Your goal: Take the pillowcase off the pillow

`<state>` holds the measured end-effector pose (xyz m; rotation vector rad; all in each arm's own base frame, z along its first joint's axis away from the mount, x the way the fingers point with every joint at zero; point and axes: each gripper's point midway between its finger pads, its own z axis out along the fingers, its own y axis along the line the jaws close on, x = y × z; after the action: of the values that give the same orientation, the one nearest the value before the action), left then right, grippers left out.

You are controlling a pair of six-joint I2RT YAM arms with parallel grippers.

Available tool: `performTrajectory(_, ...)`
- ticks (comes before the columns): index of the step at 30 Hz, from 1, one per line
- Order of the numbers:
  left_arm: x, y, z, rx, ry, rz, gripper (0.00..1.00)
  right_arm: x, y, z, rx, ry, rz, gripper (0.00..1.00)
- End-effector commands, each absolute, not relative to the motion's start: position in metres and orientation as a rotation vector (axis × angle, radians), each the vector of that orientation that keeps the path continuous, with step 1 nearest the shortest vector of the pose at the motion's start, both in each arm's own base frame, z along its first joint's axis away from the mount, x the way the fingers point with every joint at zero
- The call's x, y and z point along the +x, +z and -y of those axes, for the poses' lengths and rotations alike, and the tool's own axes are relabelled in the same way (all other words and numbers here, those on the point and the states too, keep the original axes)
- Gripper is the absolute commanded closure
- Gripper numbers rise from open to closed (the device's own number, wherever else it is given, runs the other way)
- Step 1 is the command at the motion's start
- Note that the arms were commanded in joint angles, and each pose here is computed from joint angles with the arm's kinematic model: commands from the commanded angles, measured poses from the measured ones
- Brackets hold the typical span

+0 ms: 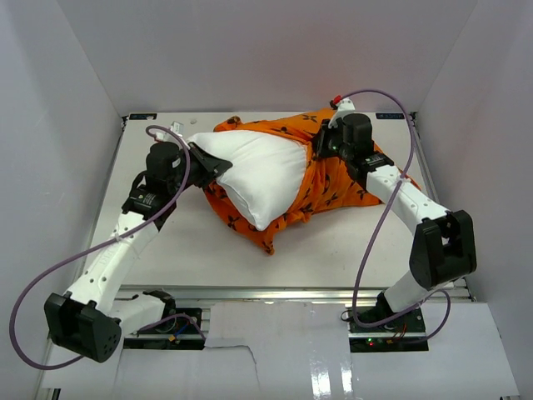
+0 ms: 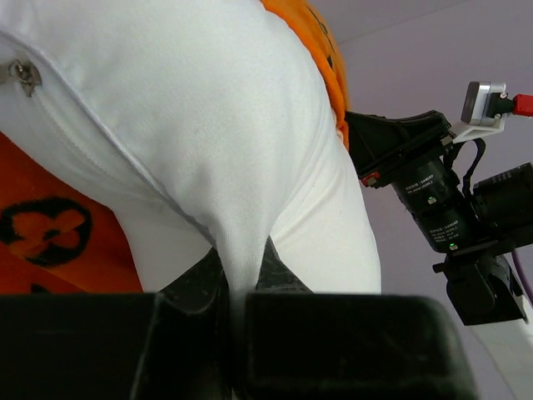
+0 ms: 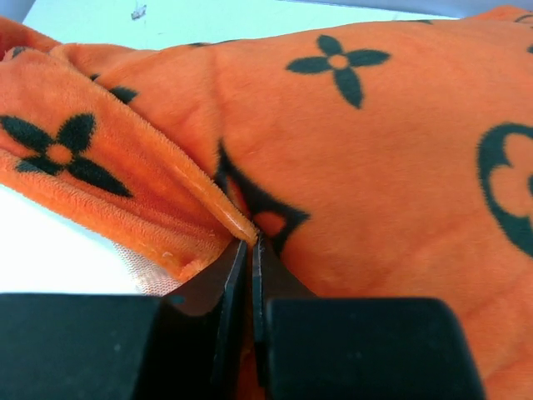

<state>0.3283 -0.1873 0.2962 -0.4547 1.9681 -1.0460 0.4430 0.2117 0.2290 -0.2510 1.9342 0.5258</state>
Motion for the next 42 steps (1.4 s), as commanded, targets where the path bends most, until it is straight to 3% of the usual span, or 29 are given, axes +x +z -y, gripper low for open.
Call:
performTrajectory(1, 0.315, 0.388, 0.156, -0.408, -1.025, -1.683, 1.0, 0.466, 0.181, -0.125, -0.033, 0.247, -2.076, 0.92)
performTrajectory(3, 0.319, 0.386, 0.159, -0.434, -1.059, -1.672, 1.0, 0.457, 0.191, -0.156, -0.167, 0.427, -2.054, 0.92)
performTrajectory(4, 0.326, 0.377, 0.162, -0.454, -1.071, -1.692, 1.0, 0.448, 0.198, -0.175, -0.275, 0.508, -2.028, 0.87)
performTrajectory(8, 0.343, 0.354, 0.178, -0.501, -1.16, -1.732, 1.0, 0.39, 0.247, -0.232, -0.515, 0.59, -1.849, 0.46)
performTrajectory(15, 0.358, 0.359, 0.171, -0.587, -1.13, -1.703, 1.0, 0.281, 0.276, -0.259, -0.597, 0.769, -1.645, 0.31)
performTrajectory(16, 0.358, 0.358, 0.171, -0.599, -1.132, -1.704, 1.0, 0.271, 0.278, -0.261, -0.6, 0.789, -1.614, 0.24)
performTrajectory(21, 0.36, 0.353, 0.175, -0.652, -1.173, -1.702, 1.0, 0.219, 0.268, -0.276, -0.636, 0.926, -1.493, 0.2)
performTrajectory(29, 0.351, 0.352, 0.185, -0.666, -1.222, -1.7, 1.0, 0.217, 0.22, -0.295, -0.531, 0.911, -1.561, 0.28)
performTrajectory(34, 0.34, 0.355, 0.185, -0.658, -1.25, -1.689, 1.0, 0.231, 0.193, -0.316, -0.477, 0.831, -1.622, 0.24)
performTrajectory(37, 0.332, 0.354, 0.191, -0.631, -1.299, -1.702, 1.0, 0.254, 0.183, -0.314, -0.345, 0.744, -1.655, 0.27)
performTrajectory(38, 0.325, 0.353, 0.194, -0.611, -1.324, -1.711, 1.0, 0.263, 0.18, -0.31, -0.293, 0.702, -1.667, 0.35)
performTrajectory(39, 0.323, 0.354, 0.194, -0.601, -1.336, -1.707, 1.0, 0.268, 0.177, -0.307, -0.264, 0.674, -1.681, 0.64)
performTrajectory(40, 0.32, 0.354, 0.194, -0.599, -1.339, -1.714, 1.0, 0.273, 0.168, -0.303, -0.233, 0.632, -1.704, 0.86)
performTrajectory(41, 0.315, 0.365, 0.192, -0.575, -1.341, -1.7, 1.0, 0.282, 0.162, -0.289, -0.157, 0.572, -1.723, 0.92)
performTrajectory(42, 0.315, 0.369, 0.187, -0.543, -1.306, -1.699, 1.0, 0.285, 0.154, -0.281, -0.134, 0.542, -1.742, 0.92)
